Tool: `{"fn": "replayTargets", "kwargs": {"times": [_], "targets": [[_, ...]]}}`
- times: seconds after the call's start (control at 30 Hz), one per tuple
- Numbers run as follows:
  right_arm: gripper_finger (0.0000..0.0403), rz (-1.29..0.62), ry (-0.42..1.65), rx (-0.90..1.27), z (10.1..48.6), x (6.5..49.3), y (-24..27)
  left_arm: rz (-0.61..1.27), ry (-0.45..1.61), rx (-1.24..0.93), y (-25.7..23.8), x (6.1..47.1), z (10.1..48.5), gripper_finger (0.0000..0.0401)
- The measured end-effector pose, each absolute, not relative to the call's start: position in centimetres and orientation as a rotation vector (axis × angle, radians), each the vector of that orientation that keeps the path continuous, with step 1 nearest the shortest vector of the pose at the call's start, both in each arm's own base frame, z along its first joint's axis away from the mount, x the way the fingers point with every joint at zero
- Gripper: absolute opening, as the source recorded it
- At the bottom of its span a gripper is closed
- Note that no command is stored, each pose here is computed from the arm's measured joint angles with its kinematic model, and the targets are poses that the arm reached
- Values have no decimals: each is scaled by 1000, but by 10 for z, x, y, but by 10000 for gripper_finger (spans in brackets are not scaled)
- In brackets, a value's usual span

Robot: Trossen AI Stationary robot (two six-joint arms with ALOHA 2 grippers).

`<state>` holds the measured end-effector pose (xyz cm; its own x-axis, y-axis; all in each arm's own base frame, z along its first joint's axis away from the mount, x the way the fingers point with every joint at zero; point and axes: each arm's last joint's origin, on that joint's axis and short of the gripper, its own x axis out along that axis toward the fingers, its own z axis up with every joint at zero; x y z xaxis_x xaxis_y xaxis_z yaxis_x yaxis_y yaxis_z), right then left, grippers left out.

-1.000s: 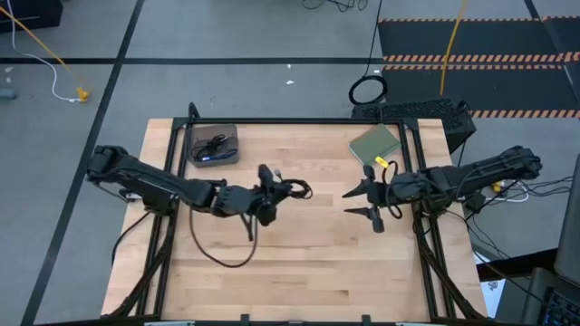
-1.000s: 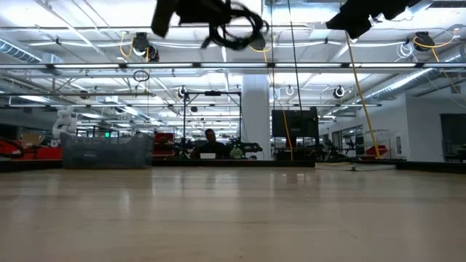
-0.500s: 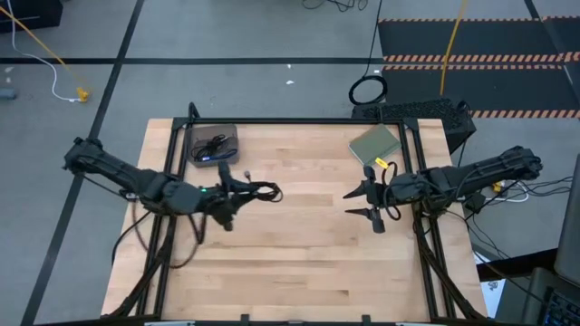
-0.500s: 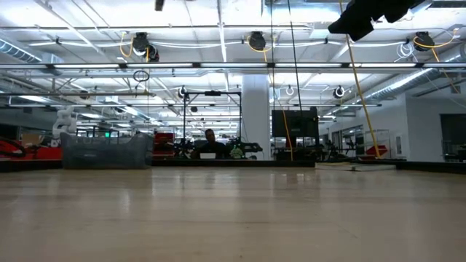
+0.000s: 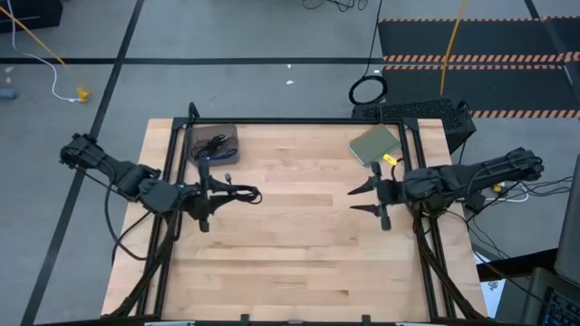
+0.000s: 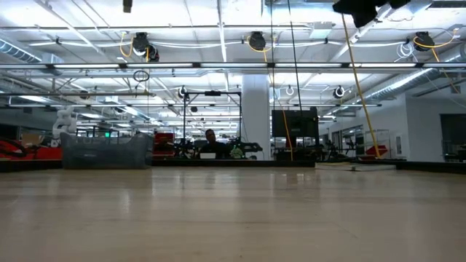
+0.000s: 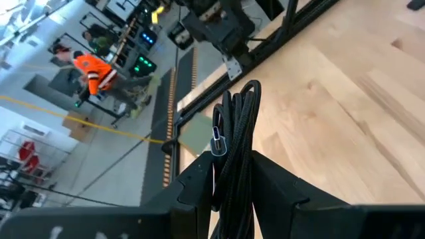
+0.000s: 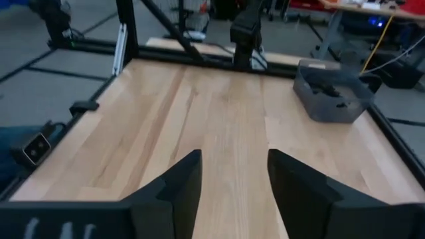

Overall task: Pick and place USB-C Cables
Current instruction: Put the black charger cable into the black bin

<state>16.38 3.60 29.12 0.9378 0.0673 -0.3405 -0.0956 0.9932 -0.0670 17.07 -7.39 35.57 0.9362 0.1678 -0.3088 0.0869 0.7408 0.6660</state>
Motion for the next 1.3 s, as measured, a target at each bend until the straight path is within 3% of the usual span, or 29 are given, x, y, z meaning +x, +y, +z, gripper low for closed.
{"fn": "replayTargets", "kwargs": {"times": [0.67,1.3], "targets": [[36,91,276,-118,302,145,31,91,446,695,-64,155,352,92],[4,99,256,-182,303,146,32,419,460,457,-20,156,358,92]]}}
